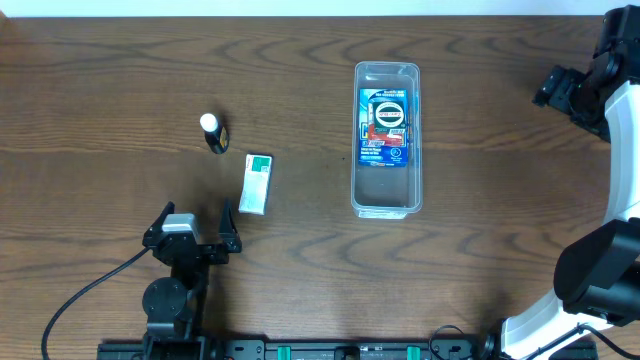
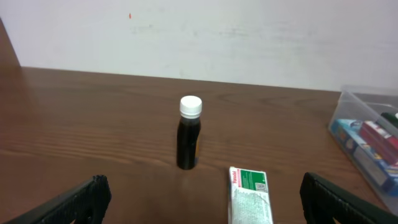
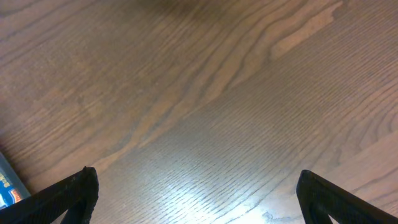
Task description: Pack container
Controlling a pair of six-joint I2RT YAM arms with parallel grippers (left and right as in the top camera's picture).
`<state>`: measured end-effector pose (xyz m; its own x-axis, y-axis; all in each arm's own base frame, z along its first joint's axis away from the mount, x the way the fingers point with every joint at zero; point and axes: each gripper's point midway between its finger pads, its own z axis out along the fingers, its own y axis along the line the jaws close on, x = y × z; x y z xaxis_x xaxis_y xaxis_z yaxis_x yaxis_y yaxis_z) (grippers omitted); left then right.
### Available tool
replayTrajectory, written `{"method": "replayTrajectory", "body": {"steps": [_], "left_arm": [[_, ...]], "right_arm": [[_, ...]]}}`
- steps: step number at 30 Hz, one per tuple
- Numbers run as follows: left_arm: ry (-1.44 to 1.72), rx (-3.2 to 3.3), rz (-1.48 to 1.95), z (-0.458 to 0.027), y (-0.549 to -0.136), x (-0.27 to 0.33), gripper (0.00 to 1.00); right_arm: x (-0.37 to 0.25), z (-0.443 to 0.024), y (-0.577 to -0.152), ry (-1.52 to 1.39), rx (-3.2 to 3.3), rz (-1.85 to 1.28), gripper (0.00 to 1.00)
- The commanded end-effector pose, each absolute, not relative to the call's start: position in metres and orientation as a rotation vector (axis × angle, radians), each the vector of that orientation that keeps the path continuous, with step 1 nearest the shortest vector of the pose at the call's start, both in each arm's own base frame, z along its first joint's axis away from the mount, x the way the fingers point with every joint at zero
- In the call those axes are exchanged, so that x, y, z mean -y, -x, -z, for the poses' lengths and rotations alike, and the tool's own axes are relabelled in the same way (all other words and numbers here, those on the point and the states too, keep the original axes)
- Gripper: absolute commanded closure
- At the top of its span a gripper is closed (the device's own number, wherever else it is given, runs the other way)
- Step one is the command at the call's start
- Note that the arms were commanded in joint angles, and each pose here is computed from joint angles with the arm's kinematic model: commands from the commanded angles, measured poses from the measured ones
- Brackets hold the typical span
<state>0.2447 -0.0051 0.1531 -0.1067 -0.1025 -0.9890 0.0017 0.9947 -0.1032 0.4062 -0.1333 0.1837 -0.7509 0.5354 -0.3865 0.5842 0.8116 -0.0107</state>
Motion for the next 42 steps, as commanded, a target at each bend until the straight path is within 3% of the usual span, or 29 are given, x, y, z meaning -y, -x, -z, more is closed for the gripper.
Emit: {"method": "replayTrajectory", "body": {"steps": [1,8,13,20,25,33,42], "left_arm": [[0.151,-1.717,0.250,-0.139,-0.244,0.016,0.02],[-0.120,-1.703,0.742,-0.155,-0.219,0.094,0.02],[-0.124,-1.694,0.846,-0.168,-0.211,0.104,0.02],[-0.222,-1.667,0.702,-0.231,-0.198,0.098,0.02],[-0.207,-1.894,0.530,-0.245,-0.198,0.080,0.02],[-0.049,-2.379,0.354,-0.233,-0.212,0.051,0.02],[-0.140,-2.641,0.309,-0.194,-0.235,0.068,0.02]], "right_arm": [[0.136,-0.179,-0.404,-0.851,-2.641,0.205,0.01],[0.137,-0.179,-0.404,-0.851,-2.641,0.205,0.01],[0.137,-0.179,-0.403,-0.852,-2.640,0.205,0.01],[0.137,-0.179,-0.403,-0.852,-2.640,0.205,0.01],[0.137,-0.179,-0.403,-0.852,-2.640,0.205,0.01],[0.136,-0.179,-0.404,-0.851,-2.641,0.205,0.01],[0.136,-0.179,-0.404,-0.851,-2.641,0.205,0.01]]}}
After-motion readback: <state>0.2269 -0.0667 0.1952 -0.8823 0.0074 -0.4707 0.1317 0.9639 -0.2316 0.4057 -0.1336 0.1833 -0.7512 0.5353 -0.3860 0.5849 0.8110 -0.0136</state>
